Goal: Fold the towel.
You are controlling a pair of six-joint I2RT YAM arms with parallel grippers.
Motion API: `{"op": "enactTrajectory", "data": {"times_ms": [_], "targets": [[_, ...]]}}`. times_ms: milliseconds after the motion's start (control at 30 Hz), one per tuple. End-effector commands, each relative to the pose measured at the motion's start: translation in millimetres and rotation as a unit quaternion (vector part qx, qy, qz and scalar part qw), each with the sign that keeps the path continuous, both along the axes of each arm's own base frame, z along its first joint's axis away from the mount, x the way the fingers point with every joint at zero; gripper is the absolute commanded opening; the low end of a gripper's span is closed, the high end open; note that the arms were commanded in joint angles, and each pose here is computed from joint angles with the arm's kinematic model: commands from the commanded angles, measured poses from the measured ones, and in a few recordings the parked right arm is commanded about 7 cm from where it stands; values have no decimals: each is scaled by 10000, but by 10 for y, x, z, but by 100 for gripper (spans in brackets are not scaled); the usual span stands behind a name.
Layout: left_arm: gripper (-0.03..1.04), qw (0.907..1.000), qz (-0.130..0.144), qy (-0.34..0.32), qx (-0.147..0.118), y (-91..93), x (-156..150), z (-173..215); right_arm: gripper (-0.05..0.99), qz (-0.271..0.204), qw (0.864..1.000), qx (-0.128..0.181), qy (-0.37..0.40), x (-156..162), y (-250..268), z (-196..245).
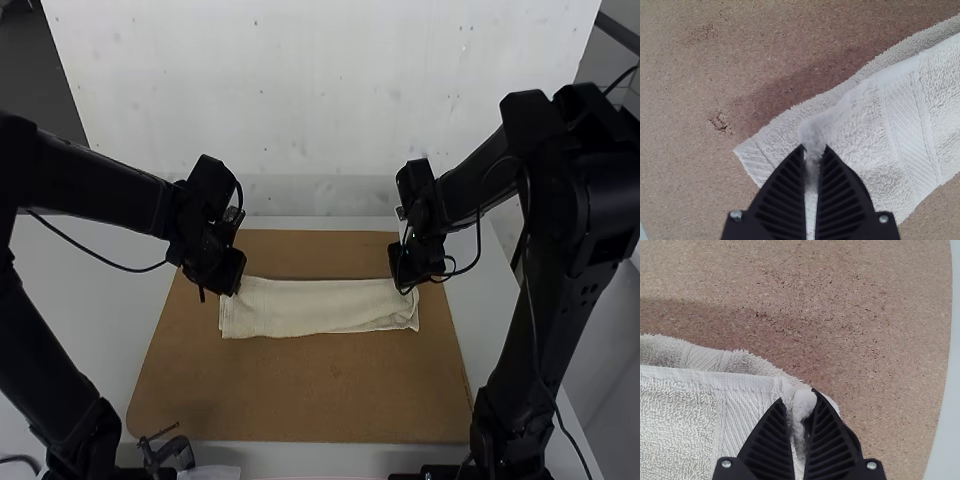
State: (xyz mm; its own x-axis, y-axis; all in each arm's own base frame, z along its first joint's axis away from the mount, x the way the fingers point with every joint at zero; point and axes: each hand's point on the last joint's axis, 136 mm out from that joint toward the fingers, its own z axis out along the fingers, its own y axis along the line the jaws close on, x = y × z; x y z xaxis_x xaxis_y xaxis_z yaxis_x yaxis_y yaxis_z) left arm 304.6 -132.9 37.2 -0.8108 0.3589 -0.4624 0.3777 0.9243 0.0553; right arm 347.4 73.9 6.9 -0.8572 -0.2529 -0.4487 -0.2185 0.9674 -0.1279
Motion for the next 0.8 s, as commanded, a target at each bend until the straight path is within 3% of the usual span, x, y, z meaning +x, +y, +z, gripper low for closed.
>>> {"op": "enactTrajectory", "data": {"times_ms": [0,67,133,167,233,300,333,367,567,767], "targets": [[2,9999,-48,-75,52,-43,62,31,8,-28,9996,-147,-238,140,-58,90],[2,9999,-40,-81,64,-39,64,32,15,-24,9995,-142,-296,164,-63,112],[2,9999,-31,-109,73,-30,82,44,33,-67,9992,-107,-376,197,-76,143],[9,9998,2,-137,116,-6,98,51,42,-103,9990,-84,-421,212,-83,165],[40,9998,62,-175,121,15,127,76,54,-179,9985,-13,-507,234,-90,229],[80,9996,132,-229,86,26,172,128,72,-263,9978,69,-611,253,-89,302],[93,9995,155,-262,104,40,191,155,81,-308,9972,113,-676,268,-94,351],[97,9994,172,-290,95,50,207,176,85,-370,9965,170,-727,280,-94,389],[97,9961,486,-731,-72,249,346,486,86,-581,9931,499,-883,285,-125,570],[97,9891,876,-1146,-280,532,447,792,86,-785,9923,943,-172,49,-152,496]]}}
